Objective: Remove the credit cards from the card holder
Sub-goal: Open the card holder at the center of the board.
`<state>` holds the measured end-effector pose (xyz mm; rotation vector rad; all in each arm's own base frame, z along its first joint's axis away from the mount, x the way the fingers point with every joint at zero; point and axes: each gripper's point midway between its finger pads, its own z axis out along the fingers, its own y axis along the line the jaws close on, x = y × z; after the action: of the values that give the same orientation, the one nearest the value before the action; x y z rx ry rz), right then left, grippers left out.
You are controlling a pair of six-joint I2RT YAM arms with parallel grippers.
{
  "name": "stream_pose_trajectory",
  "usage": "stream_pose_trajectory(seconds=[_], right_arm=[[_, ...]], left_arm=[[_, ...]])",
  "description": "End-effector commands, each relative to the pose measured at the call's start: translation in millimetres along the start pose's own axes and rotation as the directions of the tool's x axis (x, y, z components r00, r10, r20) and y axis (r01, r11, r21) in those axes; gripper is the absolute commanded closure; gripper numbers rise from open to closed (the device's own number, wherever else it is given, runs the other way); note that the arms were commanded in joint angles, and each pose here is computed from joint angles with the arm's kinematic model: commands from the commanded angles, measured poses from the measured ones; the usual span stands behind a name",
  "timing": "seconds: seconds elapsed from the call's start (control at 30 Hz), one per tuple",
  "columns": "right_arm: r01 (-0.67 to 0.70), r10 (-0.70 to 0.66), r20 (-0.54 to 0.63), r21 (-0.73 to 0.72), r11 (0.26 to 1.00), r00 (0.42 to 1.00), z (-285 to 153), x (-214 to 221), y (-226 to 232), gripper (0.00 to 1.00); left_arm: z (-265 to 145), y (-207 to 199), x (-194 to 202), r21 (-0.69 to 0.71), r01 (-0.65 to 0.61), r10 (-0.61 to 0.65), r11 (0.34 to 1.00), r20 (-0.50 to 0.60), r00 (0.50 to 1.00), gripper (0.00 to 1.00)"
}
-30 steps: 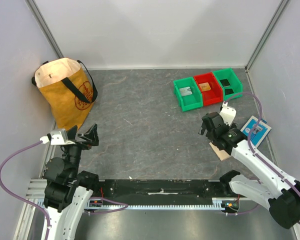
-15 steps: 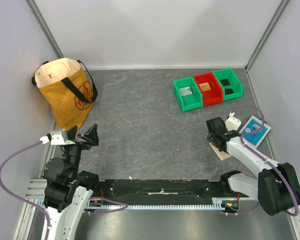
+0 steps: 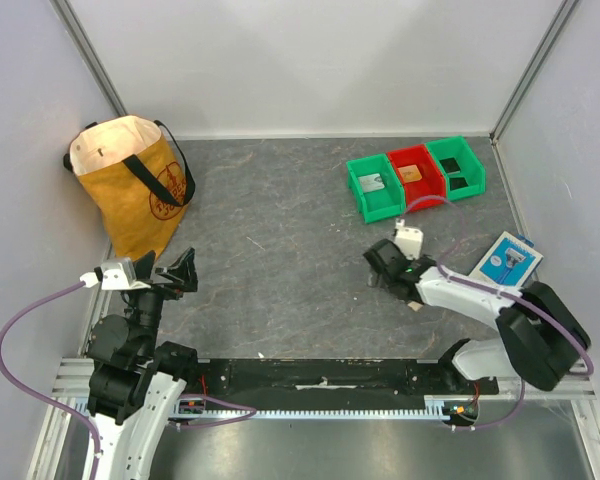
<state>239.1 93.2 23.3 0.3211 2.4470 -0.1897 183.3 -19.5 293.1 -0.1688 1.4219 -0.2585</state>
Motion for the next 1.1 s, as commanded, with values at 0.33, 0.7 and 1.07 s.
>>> stream_pose_trajectory(seconds=[0.33,0.7,1.07], right_arm=[[0.187,-0.184,0.053,-0.489,0.852,0.981,-73.9,-17.8,179.9,0.02],[0.255,-0.330,0.014,-0.664,0.703,0.944,-66.0,-19.8,161.2,0.12],[0.521,-0.586,0.215,-0.743,0.421,0.781,-64.5,-6.0,215.3,0.16]], left_arm=[[-1.9,-4.8,-6.1,0.025,0.013,-0.014,1.000,0.024,1.000,0.03],[8.0,-9.5,7.1,0.040,-0.007,0.009,0.999,-0.050,0.999,0.03],[15.9,-14.3,22.8,0.060,-0.022,0.030,0.998,-0.136,0.990,0.04]])
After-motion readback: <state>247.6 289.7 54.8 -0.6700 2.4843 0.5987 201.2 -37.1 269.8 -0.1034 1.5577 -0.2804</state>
